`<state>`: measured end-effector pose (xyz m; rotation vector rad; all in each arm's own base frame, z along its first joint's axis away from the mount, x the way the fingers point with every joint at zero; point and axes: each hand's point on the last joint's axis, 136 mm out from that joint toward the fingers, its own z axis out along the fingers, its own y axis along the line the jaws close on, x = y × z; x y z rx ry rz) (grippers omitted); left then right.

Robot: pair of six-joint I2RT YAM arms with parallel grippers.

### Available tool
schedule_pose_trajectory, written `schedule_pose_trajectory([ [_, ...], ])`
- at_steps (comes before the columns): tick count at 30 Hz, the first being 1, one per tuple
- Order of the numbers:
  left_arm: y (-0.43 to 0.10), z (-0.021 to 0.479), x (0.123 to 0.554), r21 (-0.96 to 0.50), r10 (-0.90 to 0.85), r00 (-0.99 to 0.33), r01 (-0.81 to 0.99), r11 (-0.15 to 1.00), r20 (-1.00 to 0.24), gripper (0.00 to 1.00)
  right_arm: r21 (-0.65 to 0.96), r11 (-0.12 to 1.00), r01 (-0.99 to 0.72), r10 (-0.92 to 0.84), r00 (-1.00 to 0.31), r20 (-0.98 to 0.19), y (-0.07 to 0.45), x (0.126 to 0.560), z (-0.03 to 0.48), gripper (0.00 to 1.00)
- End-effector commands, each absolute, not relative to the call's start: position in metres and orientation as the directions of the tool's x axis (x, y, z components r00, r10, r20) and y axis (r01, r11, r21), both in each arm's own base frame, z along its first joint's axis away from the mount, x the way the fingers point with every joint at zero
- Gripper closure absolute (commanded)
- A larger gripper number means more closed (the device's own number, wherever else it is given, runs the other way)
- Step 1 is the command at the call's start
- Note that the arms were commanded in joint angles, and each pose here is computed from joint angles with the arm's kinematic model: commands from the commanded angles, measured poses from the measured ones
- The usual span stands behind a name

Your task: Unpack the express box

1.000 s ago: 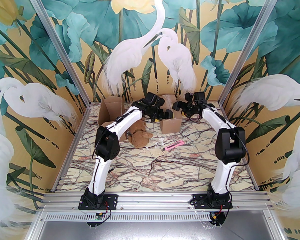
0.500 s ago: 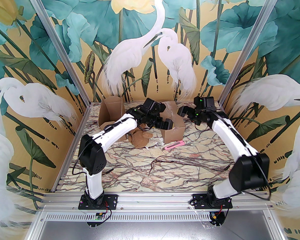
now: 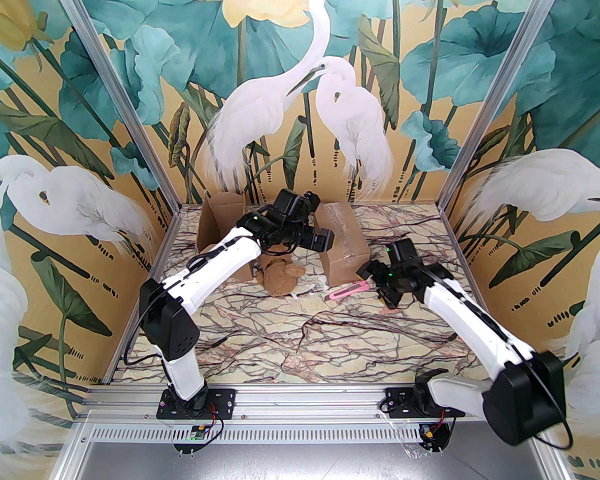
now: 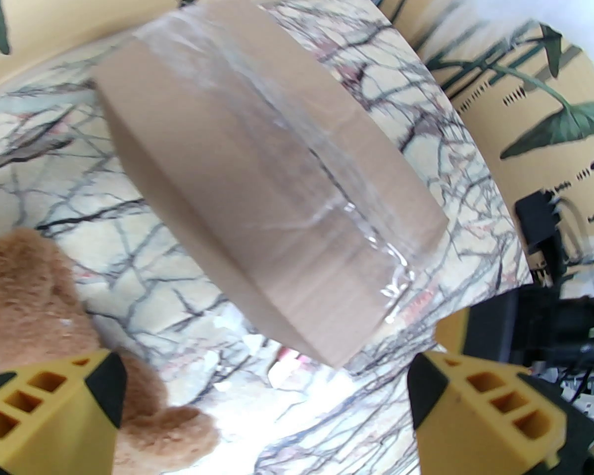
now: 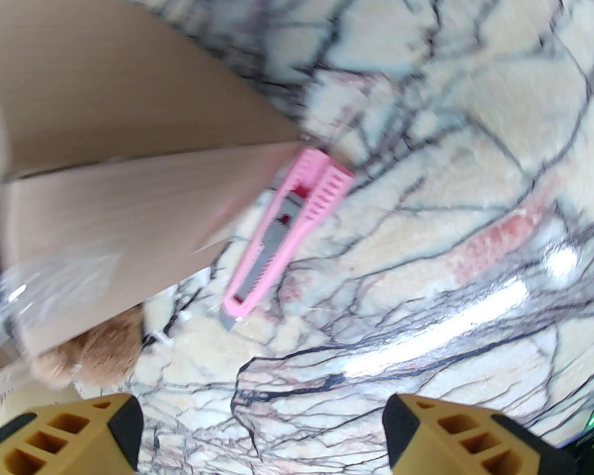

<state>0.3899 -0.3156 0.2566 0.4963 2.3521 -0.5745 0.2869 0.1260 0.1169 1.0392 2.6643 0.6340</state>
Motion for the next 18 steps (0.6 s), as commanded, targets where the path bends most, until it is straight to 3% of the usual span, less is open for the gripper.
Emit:
schedule_pose_trajectory([
  [1, -0.292, 0.259, 0.391, -0.231, 0.19, -0.709, 0.452, 0.862, -0.679, 0.01, 0.412, 0.622, 0.666, 0.74, -0.672, -0.03, 0.125, 0.304, 0.102, 0.14],
  [18, -0.254, 0.244, 0.396, -0.226, 0.149, -0.744, 0.377, 0.898, -0.651, 0.01, 0.22, 0.681, 0.699, 0.708, -0.705, 0.048, 0.135, 0.332, 0.031, 0.15],
])
